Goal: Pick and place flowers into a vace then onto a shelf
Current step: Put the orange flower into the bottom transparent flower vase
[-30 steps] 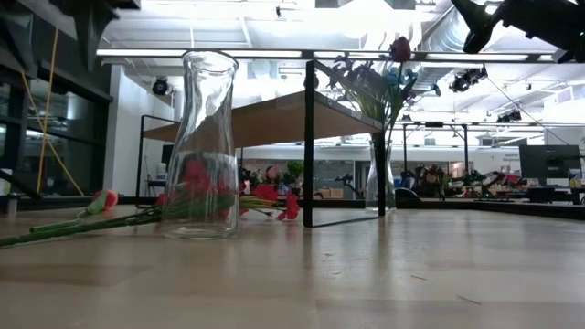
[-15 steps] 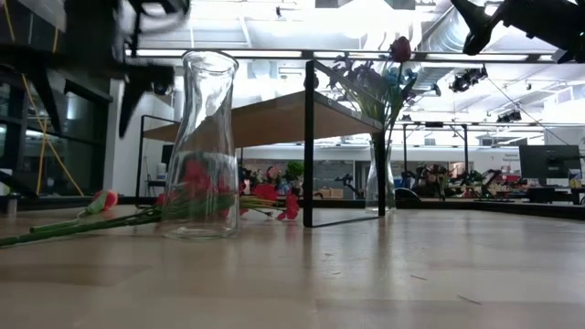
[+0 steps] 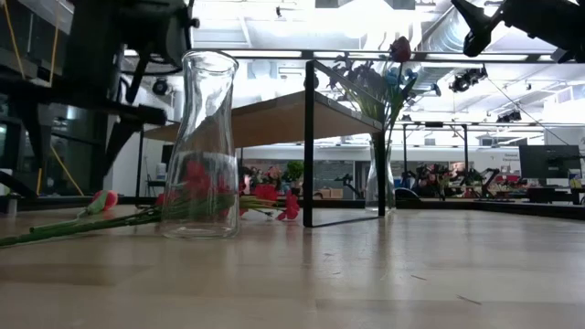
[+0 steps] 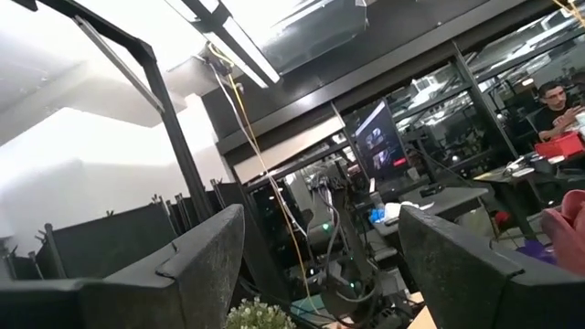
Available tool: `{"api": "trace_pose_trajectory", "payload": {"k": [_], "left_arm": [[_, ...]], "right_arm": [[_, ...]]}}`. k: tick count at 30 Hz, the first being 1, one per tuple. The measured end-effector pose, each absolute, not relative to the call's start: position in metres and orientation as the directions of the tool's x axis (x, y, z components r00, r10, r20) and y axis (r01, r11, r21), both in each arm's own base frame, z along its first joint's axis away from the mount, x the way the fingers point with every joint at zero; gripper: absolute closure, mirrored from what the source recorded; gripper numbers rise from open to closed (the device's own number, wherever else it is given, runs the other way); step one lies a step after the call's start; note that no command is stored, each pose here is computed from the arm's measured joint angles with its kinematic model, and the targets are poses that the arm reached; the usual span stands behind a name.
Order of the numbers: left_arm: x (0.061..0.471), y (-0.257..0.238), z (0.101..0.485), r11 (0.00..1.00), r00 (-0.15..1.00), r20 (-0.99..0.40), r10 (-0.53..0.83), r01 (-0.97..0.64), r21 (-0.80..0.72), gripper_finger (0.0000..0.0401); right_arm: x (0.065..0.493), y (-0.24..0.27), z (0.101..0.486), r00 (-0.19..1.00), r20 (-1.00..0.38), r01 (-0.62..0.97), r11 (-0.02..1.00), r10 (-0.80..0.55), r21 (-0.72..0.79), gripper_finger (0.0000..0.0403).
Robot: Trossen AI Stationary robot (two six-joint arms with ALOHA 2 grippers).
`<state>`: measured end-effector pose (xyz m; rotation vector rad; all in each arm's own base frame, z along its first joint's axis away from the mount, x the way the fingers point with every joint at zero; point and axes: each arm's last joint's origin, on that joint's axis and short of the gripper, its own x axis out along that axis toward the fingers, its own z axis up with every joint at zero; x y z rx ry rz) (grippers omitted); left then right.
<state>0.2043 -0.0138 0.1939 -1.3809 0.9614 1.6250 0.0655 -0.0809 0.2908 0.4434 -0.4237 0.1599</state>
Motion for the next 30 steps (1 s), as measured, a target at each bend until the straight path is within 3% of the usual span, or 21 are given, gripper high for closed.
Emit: {"api": "trace_pose_trajectory", "payload": {"k": [11, 20, 30], "left_arm": [[0.194, -0.013, 0.161, -0.434, -0.075, -0.992, 0.101, -0.901, 0.024, 0.0064], [0.189, -0.012, 0.15, -0.482, -0.074, -0.993, 0.094, -0.876, 0.02, 0.0064], [0.192, -0.012, 0.139, -0.477, 0.03, -0.993, 0.118, -0.875, -0.083, 0.0064]], "right_arm": [[0.064, -0.076, 0.316, 0.901, 0.414, -0.268, 0.915, 0.128, 0.301, 0.0123], [0.065, -0.078, 0.316, 0.911, 0.394, -0.267, 0.905, 0.124, 0.332, 0.0123], [0.065, -0.078, 0.316, 0.91, 0.397, -0.271, 0.898, 0.122, 0.347, 0.0123]]}}
